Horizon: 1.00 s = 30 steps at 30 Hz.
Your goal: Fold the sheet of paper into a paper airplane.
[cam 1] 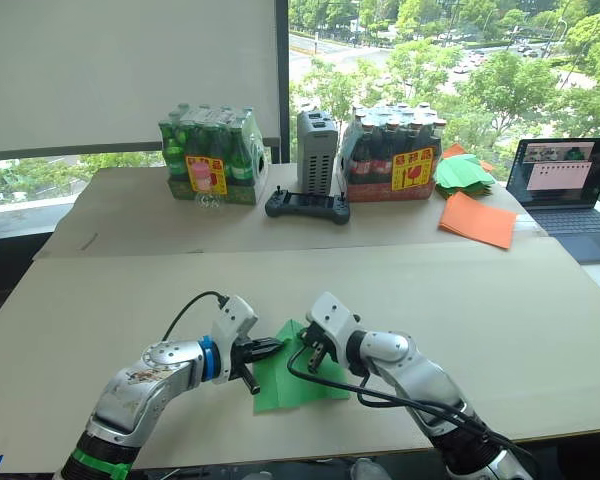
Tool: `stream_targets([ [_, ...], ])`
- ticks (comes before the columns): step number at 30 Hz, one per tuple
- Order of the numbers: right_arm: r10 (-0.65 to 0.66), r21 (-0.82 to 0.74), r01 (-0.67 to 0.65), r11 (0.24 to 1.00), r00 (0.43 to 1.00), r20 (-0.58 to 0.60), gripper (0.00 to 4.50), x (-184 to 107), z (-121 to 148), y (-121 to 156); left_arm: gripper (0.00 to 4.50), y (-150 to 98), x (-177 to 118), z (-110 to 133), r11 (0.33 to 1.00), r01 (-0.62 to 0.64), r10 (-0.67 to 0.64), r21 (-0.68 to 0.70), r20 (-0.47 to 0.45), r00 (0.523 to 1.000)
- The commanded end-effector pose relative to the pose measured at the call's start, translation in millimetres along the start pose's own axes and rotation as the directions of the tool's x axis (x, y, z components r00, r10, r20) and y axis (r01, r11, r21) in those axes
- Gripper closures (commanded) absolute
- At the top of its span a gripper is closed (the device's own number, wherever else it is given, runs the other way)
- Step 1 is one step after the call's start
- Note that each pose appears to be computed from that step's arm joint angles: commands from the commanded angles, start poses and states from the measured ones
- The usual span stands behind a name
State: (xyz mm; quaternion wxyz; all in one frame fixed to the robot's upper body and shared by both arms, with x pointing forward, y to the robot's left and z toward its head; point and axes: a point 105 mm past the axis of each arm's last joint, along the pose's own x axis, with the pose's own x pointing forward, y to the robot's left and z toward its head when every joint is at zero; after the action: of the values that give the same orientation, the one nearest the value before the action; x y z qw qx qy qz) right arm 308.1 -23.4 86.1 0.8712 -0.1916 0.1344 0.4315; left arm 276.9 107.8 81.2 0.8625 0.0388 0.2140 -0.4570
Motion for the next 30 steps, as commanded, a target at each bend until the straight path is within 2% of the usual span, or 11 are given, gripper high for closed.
stream_targets([
  [1,-0.034,-0.045,0.039,0.998,0.992,0.119,4.5,0,24,-10,4.42,0,-2,3,0.998,0.006,-0.006,0.061,-0.003,1.0],
  [8,-0.015,-0.08,0.033,0.996,0.978,0.21,4.5,6,34,-9,4.42,2,-3,0,0.994,0.009,-0.006,0.106,-0.03,1.0],
  [11,-0.006,-0.106,0.023,0.994,0.987,0.158,4.5,12,23,-6,4.42,2,-3,0,0.994,0.009,-0.006,0.107,-0.029,1.0],
  [15,0.002,-0.118,0.0,0.993,1.0,0.023,4.5,18,-9,0,4.42,3,-4,2,0.995,0.007,-0.004,0.102,-0.025,1.0],
  [18,-0.005,-0.113,0.004,0.994,1.0,-0.008,4.5,20,-17,1,4.42,1,-5,3,0.996,0.013,-0.011,0.092,-0.021,1.0],
  [21,-0.003,-0.115,0.002,0.993,1.0,-0.008,4.5,20,-18,3,3.59,3,-10,10,0.997,0.011,-0.011,0.071,0.005,1.0],
  [26,-0.007,-0.111,0.007,0.994,1.0,-0.003,4.5,21,-17,3,1.94,9,-26,25,0.997,0.012,-0.014,0.077,0.022,1.0],
  [30,-0.012,-0.115,0.012,0.993,1.0,0.001,4.5,22,-15,2,1.94,17,-33,39,0.999,0.025,-0.029,0.048,0.071,0.997],
])
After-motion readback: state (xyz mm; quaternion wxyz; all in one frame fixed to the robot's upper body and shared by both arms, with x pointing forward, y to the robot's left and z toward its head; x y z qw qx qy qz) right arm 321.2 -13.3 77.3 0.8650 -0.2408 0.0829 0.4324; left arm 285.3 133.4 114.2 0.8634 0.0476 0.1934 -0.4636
